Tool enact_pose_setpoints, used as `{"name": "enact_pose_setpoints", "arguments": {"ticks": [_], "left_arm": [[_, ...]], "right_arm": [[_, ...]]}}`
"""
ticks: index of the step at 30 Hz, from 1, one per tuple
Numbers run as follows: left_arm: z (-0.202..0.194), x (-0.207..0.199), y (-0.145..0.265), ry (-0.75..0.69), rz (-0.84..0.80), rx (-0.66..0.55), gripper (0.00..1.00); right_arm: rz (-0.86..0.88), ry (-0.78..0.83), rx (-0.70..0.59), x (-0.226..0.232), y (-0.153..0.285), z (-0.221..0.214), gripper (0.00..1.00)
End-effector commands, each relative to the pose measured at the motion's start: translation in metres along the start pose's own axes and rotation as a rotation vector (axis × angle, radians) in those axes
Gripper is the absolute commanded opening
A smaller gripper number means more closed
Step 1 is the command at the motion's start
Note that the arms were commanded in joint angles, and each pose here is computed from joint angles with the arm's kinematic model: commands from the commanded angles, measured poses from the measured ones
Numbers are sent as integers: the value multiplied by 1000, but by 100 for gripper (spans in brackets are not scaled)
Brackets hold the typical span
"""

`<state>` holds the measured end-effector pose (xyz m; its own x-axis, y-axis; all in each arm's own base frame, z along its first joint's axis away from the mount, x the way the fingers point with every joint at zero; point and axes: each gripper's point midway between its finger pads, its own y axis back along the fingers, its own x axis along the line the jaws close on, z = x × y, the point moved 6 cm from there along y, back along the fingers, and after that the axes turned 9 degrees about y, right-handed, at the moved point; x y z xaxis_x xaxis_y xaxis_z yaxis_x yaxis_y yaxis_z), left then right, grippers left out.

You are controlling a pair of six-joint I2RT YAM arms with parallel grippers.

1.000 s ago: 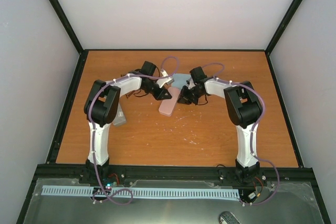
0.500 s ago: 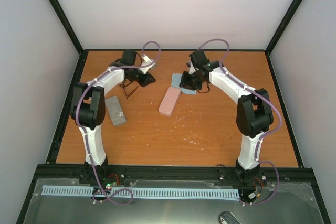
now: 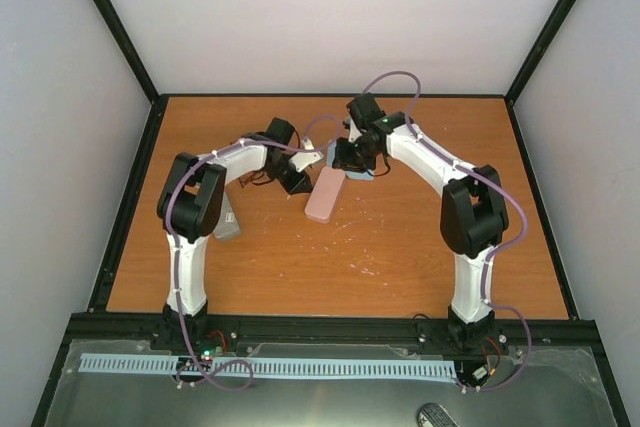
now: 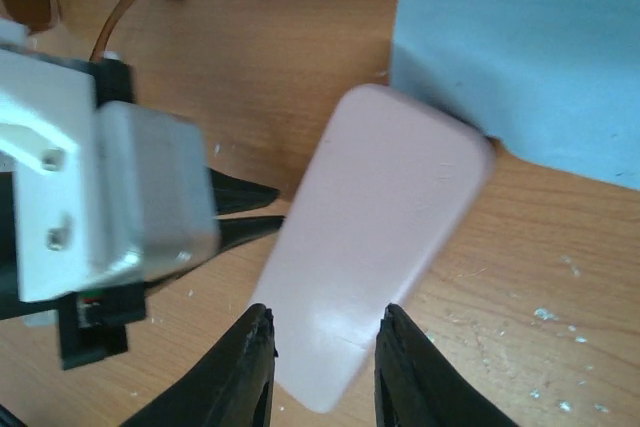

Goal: Organize the sunglasses
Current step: Move the sunglasses case at the center of the board.

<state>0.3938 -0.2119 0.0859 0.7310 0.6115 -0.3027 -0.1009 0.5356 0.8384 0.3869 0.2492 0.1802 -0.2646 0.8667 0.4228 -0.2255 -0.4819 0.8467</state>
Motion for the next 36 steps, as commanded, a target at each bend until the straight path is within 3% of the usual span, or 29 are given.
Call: {"name": "enact_pose_setpoints", "arguments": {"ticks": [1, 12, 17, 23, 28, 36], "left_arm": [[-8, -8, -11, -23, -18, 41, 12], [17, -54, -39, -22, -226, -18, 14], [31, -66, -29, -23, -268, -62, 14], [11, -28, 24, 11, -99, -109, 23], [-23, 19, 69, 89, 22, -137, 22], [-33, 41, 89, 141, 61, -166, 21]], "right_arm": [[16, 49, 10, 16, -3, -1, 28], [63, 56, 78, 18, -24, -20, 28], [43, 51, 111, 9, -32, -36, 27], [60, 63, 167, 11, -51, -41, 27], [114, 91, 245, 23, -79, -44, 22], [34, 20, 336, -2, -104, -67, 13]]}}
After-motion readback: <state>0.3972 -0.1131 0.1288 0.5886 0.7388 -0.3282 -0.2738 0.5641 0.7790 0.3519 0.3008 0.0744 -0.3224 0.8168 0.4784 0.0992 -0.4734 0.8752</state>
